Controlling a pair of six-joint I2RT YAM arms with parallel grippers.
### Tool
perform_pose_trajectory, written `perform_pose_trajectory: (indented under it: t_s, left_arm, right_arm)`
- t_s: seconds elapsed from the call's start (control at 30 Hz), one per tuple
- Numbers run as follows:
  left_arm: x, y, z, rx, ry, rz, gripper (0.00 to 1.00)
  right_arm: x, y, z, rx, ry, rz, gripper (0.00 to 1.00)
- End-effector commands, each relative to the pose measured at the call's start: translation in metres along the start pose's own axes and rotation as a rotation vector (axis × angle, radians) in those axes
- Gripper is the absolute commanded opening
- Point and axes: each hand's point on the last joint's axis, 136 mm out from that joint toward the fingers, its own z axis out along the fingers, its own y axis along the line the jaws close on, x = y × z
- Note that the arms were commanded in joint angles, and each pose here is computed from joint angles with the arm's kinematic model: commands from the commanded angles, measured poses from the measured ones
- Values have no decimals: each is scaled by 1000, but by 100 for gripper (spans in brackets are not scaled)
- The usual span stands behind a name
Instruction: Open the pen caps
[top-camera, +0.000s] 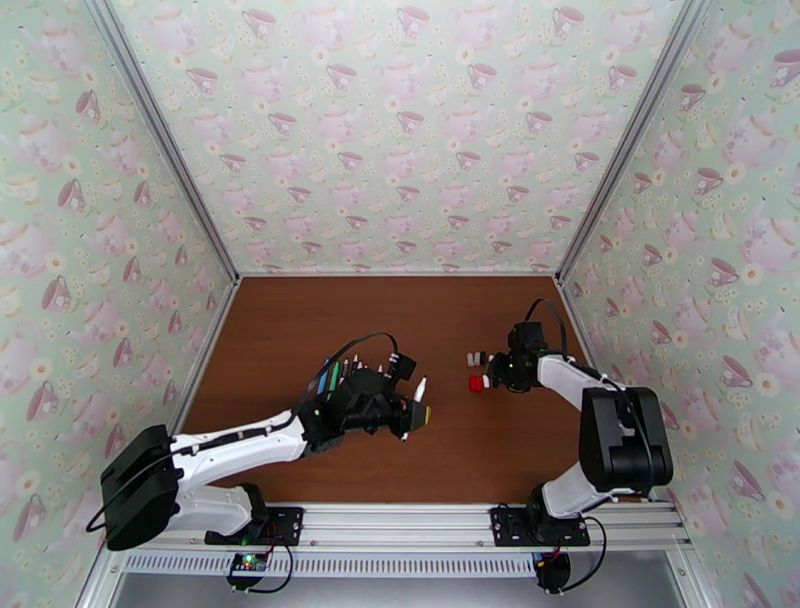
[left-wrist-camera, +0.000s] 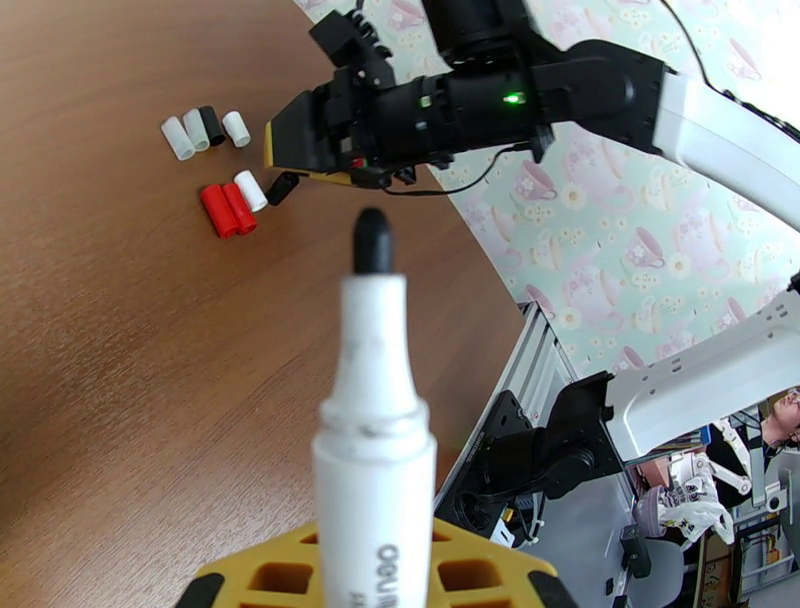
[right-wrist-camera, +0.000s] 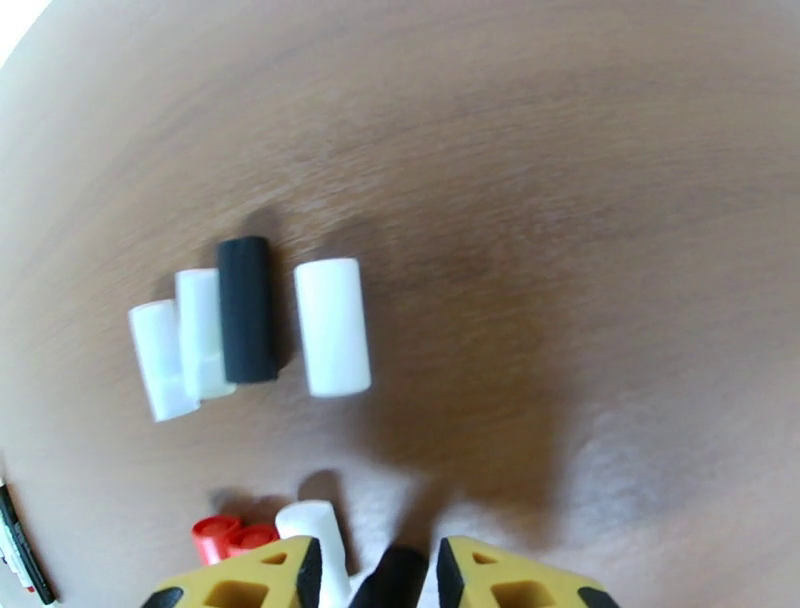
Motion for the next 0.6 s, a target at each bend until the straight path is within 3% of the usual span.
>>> perform_pose_trajectory:
  t_s: [0.0, 0.57]
  left_arm:
    - [-7, -14, 3, 41, -5, 13, 11]
    - [-5, -14, 3, 39, -6, 13, 11]
  right_arm:
    - [10, -5, -2, 31, 16, -1, 38]
    - [16, -3, 5, 72, 39, -41, 33]
